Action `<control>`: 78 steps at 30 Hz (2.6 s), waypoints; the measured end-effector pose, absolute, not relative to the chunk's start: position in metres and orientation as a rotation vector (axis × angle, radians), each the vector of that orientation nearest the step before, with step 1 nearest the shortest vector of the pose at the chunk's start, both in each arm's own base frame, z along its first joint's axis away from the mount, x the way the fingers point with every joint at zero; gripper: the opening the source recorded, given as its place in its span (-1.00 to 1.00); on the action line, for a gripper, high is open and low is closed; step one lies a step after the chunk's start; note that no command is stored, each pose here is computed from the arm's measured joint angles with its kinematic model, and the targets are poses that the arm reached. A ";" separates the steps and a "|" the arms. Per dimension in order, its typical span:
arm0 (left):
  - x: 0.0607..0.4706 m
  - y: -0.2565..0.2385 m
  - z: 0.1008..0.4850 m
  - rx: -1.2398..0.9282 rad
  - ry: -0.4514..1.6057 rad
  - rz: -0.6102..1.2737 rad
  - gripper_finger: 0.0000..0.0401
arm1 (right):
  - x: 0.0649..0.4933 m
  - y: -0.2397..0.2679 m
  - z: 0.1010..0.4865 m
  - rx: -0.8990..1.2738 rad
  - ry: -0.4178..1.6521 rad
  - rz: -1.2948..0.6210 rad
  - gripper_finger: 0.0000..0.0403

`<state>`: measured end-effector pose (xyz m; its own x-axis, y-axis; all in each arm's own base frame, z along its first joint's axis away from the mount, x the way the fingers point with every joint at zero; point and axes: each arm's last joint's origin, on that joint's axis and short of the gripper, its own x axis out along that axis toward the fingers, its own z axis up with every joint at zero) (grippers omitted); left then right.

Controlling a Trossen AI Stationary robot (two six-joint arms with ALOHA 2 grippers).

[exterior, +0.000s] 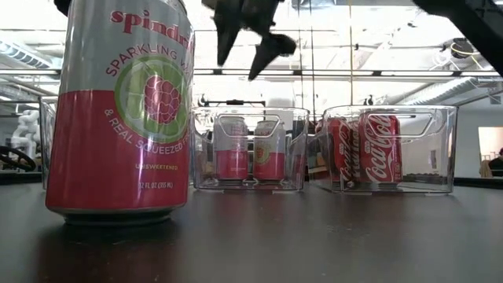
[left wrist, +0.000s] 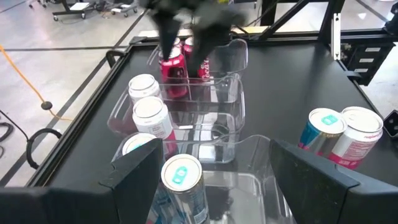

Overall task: Sort soda cans
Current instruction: Put the bottom center red and white soda can into the middle transparent bin

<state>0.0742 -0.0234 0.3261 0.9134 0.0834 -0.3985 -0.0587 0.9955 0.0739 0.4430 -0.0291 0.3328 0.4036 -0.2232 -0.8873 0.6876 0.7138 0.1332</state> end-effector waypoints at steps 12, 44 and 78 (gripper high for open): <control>0.074 -0.023 0.326 0.063 0.416 0.073 0.52 | 0.427 0.077 0.349 0.529 0.998 -0.458 0.67; 0.074 -0.024 0.325 -0.015 0.417 0.083 0.52 | 0.427 0.244 0.283 0.908 0.843 -0.502 0.67; 0.075 -0.024 0.325 -0.015 0.421 0.075 0.52 | 0.459 0.224 0.228 0.722 0.921 -0.537 0.67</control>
